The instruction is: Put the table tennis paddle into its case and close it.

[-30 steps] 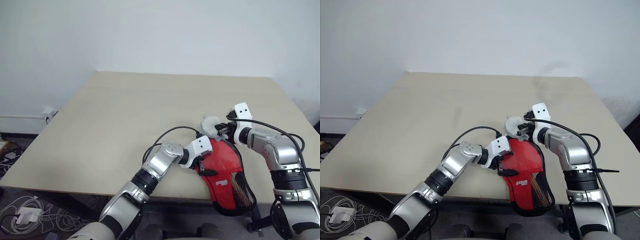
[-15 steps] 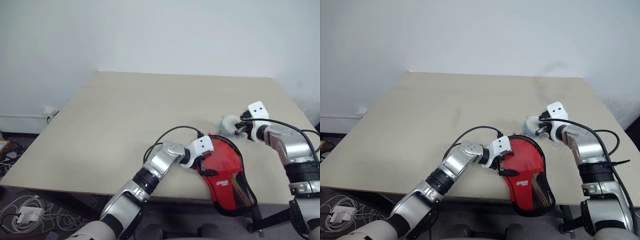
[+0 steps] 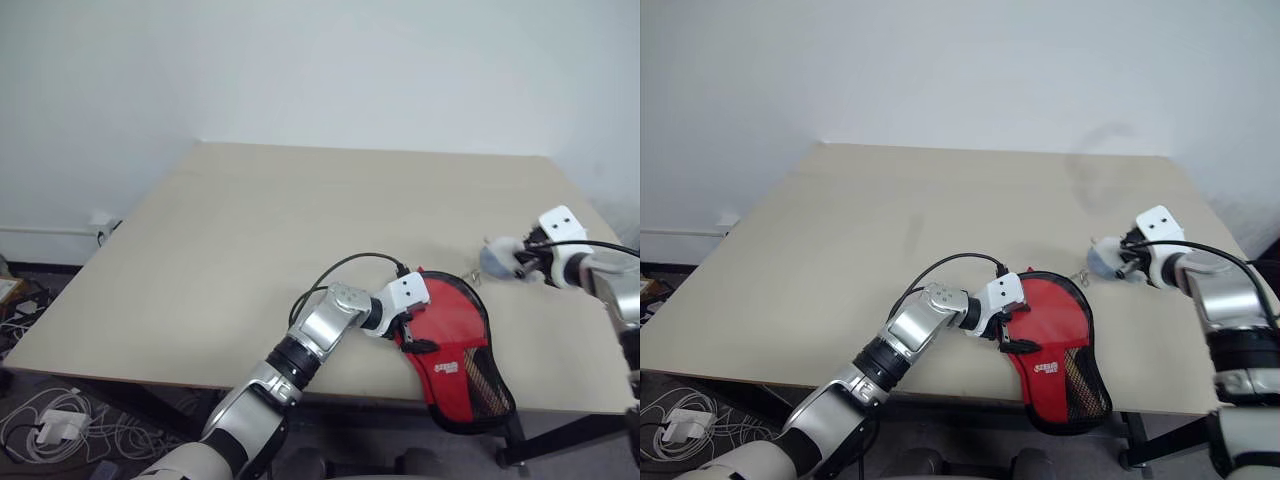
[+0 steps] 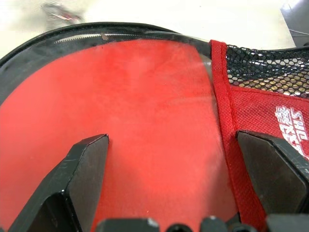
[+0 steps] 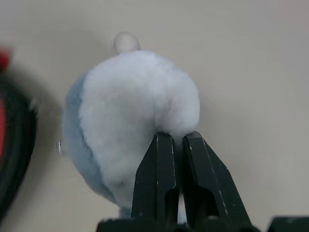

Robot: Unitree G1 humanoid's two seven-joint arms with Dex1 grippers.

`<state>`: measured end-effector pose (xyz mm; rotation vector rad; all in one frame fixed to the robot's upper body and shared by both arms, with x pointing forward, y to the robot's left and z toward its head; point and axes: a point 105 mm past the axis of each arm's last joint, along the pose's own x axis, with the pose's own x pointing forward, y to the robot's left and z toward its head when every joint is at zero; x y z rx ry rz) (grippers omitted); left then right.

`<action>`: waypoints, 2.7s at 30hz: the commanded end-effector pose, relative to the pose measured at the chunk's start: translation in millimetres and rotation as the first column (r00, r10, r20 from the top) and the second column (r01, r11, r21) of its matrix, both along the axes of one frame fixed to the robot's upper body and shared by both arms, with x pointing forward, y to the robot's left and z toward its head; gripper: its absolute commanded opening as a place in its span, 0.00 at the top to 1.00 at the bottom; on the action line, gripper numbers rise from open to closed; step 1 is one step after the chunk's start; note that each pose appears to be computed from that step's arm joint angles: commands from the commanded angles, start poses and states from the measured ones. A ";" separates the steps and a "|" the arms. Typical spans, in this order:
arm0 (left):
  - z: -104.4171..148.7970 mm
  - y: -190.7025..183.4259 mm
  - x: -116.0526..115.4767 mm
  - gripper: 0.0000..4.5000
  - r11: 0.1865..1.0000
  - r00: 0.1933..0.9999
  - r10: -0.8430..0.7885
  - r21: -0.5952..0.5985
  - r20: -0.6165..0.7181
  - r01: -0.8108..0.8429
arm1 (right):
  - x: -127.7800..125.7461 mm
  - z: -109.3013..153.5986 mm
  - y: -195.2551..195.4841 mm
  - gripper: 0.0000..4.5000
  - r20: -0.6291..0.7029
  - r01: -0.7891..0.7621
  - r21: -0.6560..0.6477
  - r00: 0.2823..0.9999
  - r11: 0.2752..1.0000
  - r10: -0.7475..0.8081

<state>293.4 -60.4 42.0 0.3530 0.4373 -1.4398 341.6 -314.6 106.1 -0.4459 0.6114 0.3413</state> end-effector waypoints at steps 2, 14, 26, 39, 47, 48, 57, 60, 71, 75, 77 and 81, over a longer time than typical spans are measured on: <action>-41.3 18.2 -9.8 0.00 0.990 0.992 0.050 0.135 -0.118 -0.033 | -35.4 38.2 -20.7 1.00 0.012 -0.073 -0.039 0.997 0.997 0.074; -43.7 9.3 -17.4 0.00 0.991 0.990 0.013 0.131 -0.137 0.005 | -118.9 -3.8 -24.5 1.00 -0.244 -0.166 -0.039 0.958 0.985 0.152; -46.1 6.1 -22.2 0.00 0.992 0.987 -0.004 0.125 -0.160 0.024 | -178.8 5.9 -29.0 1.00 -0.370 -0.253 0.013 0.897 0.967 0.240; -46.9 0.2 -23.2 0.00 0.992 0.986 -0.011 0.121 -0.167 0.031 | -211.9 -38.8 34.8 1.00 -0.505 -0.458 0.165 0.722 0.874 0.473; -47.7 1.2 -23.2 0.00 0.992 0.985 -0.003 0.123 -0.171 0.025 | -240.5 -46.7 38.0 1.00 -0.572 -0.497 0.222 0.630 0.839 0.525; -47.7 1.2 -23.1 0.00 0.992 0.985 -0.002 0.122 -0.172 0.023 | -240.3 -46.1 37.9 1.00 -0.570 -0.498 0.220 0.632 0.839 0.525; -48.5 1.0 -22.9 0.00 0.992 0.984 -0.001 0.123 -0.176 0.023 | -258.8 -39.8 40.8 0.36 -0.590 -0.505 0.270 0.586 0.820 0.555; -48.2 -0.6 -22.9 0.00 0.992 0.984 -0.002 0.120 -0.176 0.024 | -261.2 -42.8 44.9 0.12 -0.588 -0.499 0.275 0.589 0.822 0.554; -48.8 1.2 -21.7 0.00 0.992 0.985 0.001 0.123 -0.172 0.021 | -205.7 -19.9 29.5 0.01 -0.477 -0.365 0.166 0.783 0.916 0.399; -49.3 2.0 -21.7 0.00 0.992 0.985 -0.001 0.127 -0.172 0.023 | -187.7 2.4 16.3 0.01 -0.423 -0.342 0.104 0.835 0.934 0.352; -49.5 2.0 -21.8 0.00 0.991 0.985 -0.003 0.129 -0.172 0.025 | -176.1 12.3 16.2 0.01 -0.372 -0.341 0.087 0.861 0.936 0.348; -49.3 1.3 -21.6 0.00 0.991 0.985 -0.005 0.129 -0.171 0.028 | -158.3 14.4 21.6 0.01 -0.307 -0.334 0.075 0.889 0.939 0.341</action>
